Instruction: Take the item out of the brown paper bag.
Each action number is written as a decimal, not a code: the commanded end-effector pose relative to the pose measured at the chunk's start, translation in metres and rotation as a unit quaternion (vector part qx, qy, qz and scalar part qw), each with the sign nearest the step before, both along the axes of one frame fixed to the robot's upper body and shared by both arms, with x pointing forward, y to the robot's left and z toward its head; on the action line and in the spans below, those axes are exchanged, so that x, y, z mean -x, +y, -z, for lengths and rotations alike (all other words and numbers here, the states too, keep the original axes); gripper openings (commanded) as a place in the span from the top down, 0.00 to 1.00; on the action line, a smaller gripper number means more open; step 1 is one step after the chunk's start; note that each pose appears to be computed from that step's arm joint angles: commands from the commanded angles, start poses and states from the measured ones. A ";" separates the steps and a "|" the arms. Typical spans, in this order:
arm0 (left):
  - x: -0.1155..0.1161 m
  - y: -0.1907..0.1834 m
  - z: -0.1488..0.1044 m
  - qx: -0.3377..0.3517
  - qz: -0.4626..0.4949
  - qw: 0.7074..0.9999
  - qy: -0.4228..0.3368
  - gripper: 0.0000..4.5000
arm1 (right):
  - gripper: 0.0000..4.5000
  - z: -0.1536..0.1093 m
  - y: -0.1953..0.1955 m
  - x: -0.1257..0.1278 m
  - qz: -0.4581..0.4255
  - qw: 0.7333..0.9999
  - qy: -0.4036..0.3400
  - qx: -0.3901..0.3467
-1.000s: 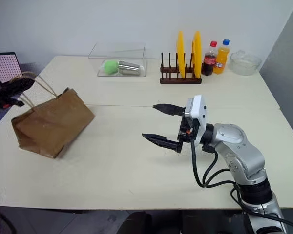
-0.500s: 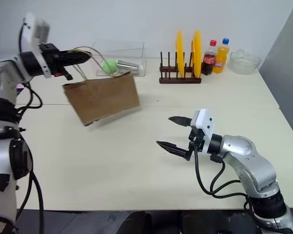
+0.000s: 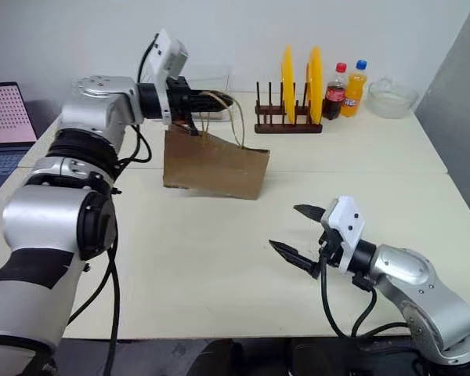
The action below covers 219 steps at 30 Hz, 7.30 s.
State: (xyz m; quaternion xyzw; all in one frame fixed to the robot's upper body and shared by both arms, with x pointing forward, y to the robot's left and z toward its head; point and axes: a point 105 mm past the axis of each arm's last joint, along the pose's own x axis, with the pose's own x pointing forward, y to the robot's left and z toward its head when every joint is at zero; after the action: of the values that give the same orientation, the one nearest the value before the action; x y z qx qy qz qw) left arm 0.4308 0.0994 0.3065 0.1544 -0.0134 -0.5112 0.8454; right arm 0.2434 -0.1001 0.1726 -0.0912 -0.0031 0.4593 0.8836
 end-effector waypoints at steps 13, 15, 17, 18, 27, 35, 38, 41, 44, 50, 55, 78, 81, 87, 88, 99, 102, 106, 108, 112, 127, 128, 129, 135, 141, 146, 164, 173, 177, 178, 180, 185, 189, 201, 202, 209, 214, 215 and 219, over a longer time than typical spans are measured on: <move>0.001 -0.038 -0.036 0.028 0.009 0.998 -0.058 1.00 | 0.00 -0.006 -0.019 0.010 0.073 0.997 -0.027 0.015; 0.000 -0.038 -0.039 0.034 0.001 0.998 -0.061 1.00 | 0.00 -0.006 -0.020 0.009 0.075 0.997 -0.028 0.016; -0.002 -0.039 -0.042 0.038 -0.012 0.997 -0.066 1.00 | 0.00 -0.006 -0.021 0.009 0.078 0.996 -0.029 0.018; -0.003 -0.039 -0.043 0.038 -0.016 0.997 -0.068 1.00 | 0.00 -0.006 -0.021 0.009 0.079 0.996 -0.029 0.018; -0.006 -0.051 -0.043 0.052 -0.029 0.996 -0.064 1.00 | 0.00 -0.004 -0.023 0.008 0.082 0.996 -0.028 0.022; -0.006 -0.061 -0.037 0.053 -0.027 0.997 -0.050 1.00 | 0.00 -0.002 -0.025 0.006 0.092 0.995 -0.027 0.029; -0.008 -0.061 -0.035 0.054 -0.032 0.997 -0.047 1.00 | 0.00 -0.002 -0.025 0.006 0.094 0.995 -0.028 0.030; -0.008 -0.061 -0.030 0.048 -0.031 0.997 -0.044 1.00 | 0.00 -0.002 -0.025 0.006 0.095 0.995 -0.028 0.029; -0.008 -0.060 -0.022 0.027 -0.023 0.998 -0.048 1.00 | 0.00 -0.003 -0.024 0.006 0.095 0.995 -0.029 0.028; -0.008 -0.058 -0.011 0.005 -0.014 0.999 -0.051 1.00 | 0.00 -0.004 -0.021 0.005 0.091 0.995 -0.029 0.023; -0.008 -0.056 -0.006 -0.001 -0.014 0.999 -0.049 1.00 | 0.00 -0.004 -0.018 0.005 0.085 0.996 -0.027 0.020; -0.015 -0.028 0.011 -0.076 -0.044 0.994 -0.068 0.46 | 0.00 -0.016 -0.016 -0.006 0.092 0.994 -0.052 -0.004; -0.014 -0.023 0.012 -0.088 -0.043 0.992 -0.076 0.25 | 0.00 -0.018 -0.015 -0.006 0.087 0.995 -0.055 -0.006; -0.009 -0.010 0.012 -0.104 -0.024 0.991 -0.084 0.04 | 0.00 -0.021 -0.014 -0.007 0.078 0.995 -0.067 -0.009; -0.008 -0.008 0.013 -0.110 -0.017 0.990 -0.086 0.04 | 0.00 -0.022 -0.013 -0.007 0.075 0.995 -0.072 -0.009; 0.003 0.016 0.000 -0.097 0.002 0.990 -0.107 0.04 | 0.00 -0.025 -0.015 -0.009 0.063 0.994 -0.086 -0.006; 0.007 0.021 0.001 -0.092 0.009 0.990 -0.107 0.04 | 0.00 -0.025 -0.014 -0.009 0.061 0.994 -0.086 -0.005; 0.011 0.026 0.002 -0.088 0.017 0.990 -0.109 0.04 | 0.00 -0.025 -0.015 -0.009 0.060 0.994 -0.087 -0.004; 0.015 0.030 0.002 -0.078 0.018 0.991 -0.111 0.04 | 0.00 -0.026 -0.015 -0.009 0.060 0.994 -0.088 -0.003; 0.026 0.040 0.002 -0.060 0.013 0.991 -0.118 0.04 | 0.00 -0.026 -0.016 -0.009 0.062 0.994 -0.090 -0.002; 0.114 0.057 0.051 0.085 -0.128 0.987 -0.053 0.04 | 0.00 -0.037 -0.022 -0.019 0.058 0.993 -0.106 -0.007; 0.118 0.059 0.055 0.099 -0.145 0.983 -0.048 0.04 | 0.00 -0.040 -0.022 -0.022 0.056 0.992 -0.111 -0.007; 0.122 0.060 0.058 0.109 -0.161 0.980 -0.048 0.04 | 0.00 -0.043 -0.022 -0.025 0.054 0.992 -0.116 -0.007; 0.143 0.072 0.081 0.146 -0.246 0.957 -0.048 0.04 | 0.00 -0.075 -0.014 -0.066 0.023 0.988 -0.152 0.019; 0.161 0.066 0.090 0.151 -0.260 0.952 -0.051 0.04 | 0.00 -0.097 0.004 -0.131 0.026 0.980 -0.176 0.093; 0.183 0.048 0.095 0.136 -0.199 0.970 -0.038 0.04 | 0.00 -0.120 0.005 -0.195 0.088 0.963 -0.198 0.158; 0.194 0.033 0.115 0.092 -0.138 0.985 -0.038 0.04 | 0.99 -0.075 0.030 -0.233 0.126 0.907 -0.201 0.349; 0.204 0.034 0.133 0.056 -0.117 0.991 -0.035 0.04 | 0.99 -0.052 0.033 -0.213 -0.013 0.903 -0.152 0.401; 0.210 0.033 0.141 0.032 -0.096 0.994 -0.030 0.04 | 0.99 -0.046 0.026 -0.199 -0.084 0.898 -0.125 0.413; 0.211 0.033 0.143 0.026 -0.090 0.995 -0.028 0.04 | 0.99 -0.044 0.024 -0.196 -0.100 0.896 -0.121 0.416; 0.214 0.034 0.147 0.012 -0.078 0.997 -0.024 0.04 | 0.99 -0.040 0.022 -0.189 -0.134 0.890 -0.114 0.421; 0.218 0.036 0.154 -0.016 -0.053 0.998 -0.014 0.04 | 0.99 -0.031 0.022 -0.178 -0.177 0.885 -0.108 0.417; 0.219 0.039 0.157 -0.032 -0.037 0.999 -0.008 0.04 | 0.99 -0.022 0.025 -0.172 -0.200 0.882 -0.105 0.413; 0.225 0.064 0.159 -0.119 0.020 0.992 0.039 0.04 | 0.99 -0.035 0.030 -0.159 -0.213 0.894 -0.140 0.368; 0.225 0.066 0.158 -0.126 0.025 0.991 0.042 0.04 | 0.99 -0.034 0.029 -0.156 -0.217 0.894 -0.141 0.366; 0.216 0.065 0.146 -0.120 0.032 0.992 0.032 0.04 | 0.99 -0.021 0.024 -0.140 -0.229 0.895 -0.128 0.360; 0.212 0.054 0.135 -0.140 0.059 0.988 0.009 0.04 | 0.99 -0.034 0.023 -0.101 -0.248 0.914 -0.159 0.280; 0.211 0.052 0.135 -0.151 0.066 0.986 0.002 0.04 | 0.99 -0.035 0.023 -0.091 -0.245 0.920 -0.161 0.259; 0.204 0.045 0.139 -0.218 0.102 0.968 -0.067 0.00 | 0.91 -0.027 0.020 -0.062 -0.219 0.944 -0.136 0.206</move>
State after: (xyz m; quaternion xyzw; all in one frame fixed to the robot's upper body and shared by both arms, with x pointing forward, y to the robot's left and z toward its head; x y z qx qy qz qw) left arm 0.2278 0.1458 0.1688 0.3333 0.0337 -0.5673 0.7523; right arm 0.3124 -0.0800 0.1783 -0.3317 -0.0168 0.6291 0.7028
